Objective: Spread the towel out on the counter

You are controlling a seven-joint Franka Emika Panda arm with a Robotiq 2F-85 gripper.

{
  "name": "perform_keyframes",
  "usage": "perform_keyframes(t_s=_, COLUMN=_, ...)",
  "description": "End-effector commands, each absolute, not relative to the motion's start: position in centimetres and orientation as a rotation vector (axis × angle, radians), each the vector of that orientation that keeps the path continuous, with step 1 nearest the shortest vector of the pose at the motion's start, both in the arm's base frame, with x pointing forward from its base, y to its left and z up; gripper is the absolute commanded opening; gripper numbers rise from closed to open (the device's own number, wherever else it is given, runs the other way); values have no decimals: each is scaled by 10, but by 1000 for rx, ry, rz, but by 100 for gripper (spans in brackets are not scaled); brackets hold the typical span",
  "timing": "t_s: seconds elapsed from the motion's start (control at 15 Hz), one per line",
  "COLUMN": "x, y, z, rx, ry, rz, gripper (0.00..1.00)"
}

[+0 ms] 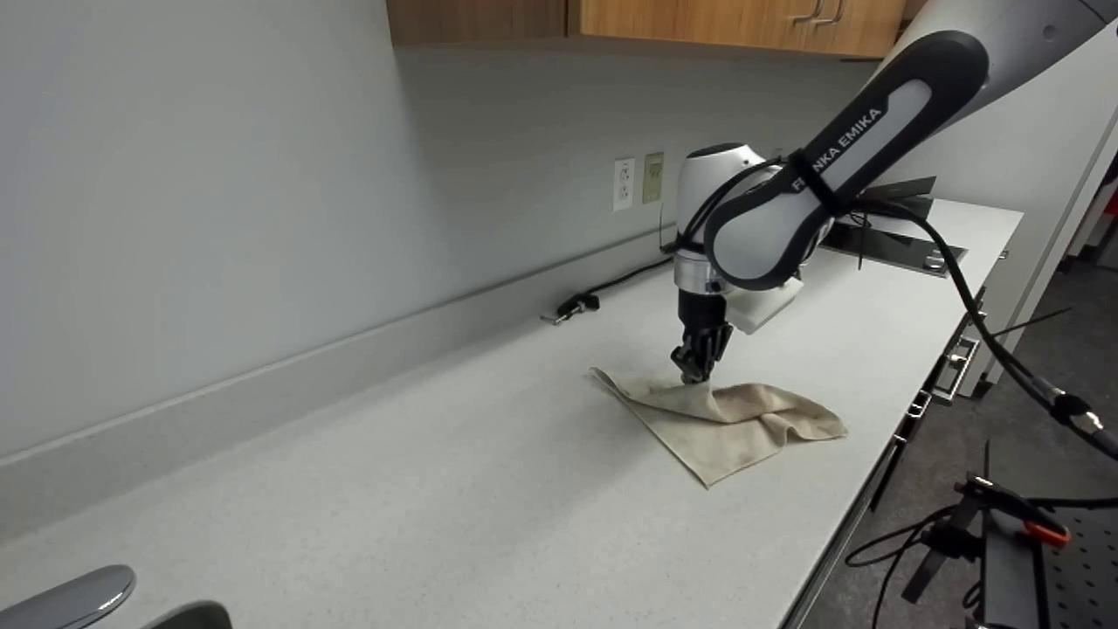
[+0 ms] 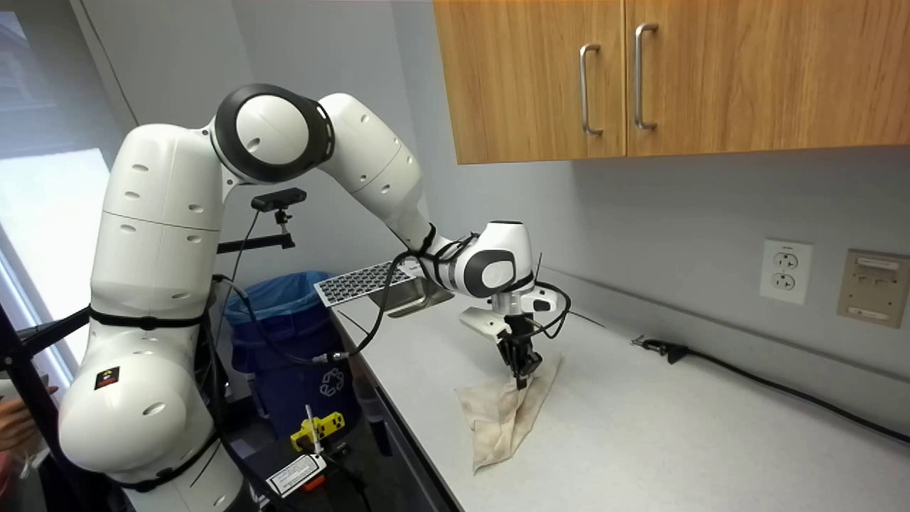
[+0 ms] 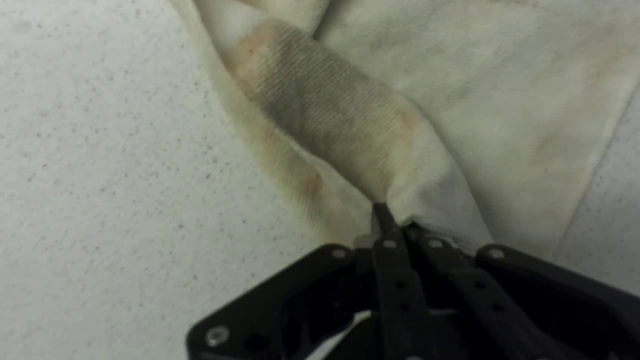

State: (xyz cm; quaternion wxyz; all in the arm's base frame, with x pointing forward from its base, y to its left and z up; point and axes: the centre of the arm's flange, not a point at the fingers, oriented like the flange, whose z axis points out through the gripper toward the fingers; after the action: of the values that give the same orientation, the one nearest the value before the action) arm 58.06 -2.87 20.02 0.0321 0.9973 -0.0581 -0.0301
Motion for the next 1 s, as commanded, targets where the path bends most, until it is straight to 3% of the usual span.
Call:
perform_keyframes(t_s=0.0, x=583, y=-49, z=239, rx=2988, ry=-192, rz=83, gripper=1)
perform_keyframes(t_s=0.93, x=578, y=-151, z=220, rx=2632, ry=-491, rz=159, gripper=1)
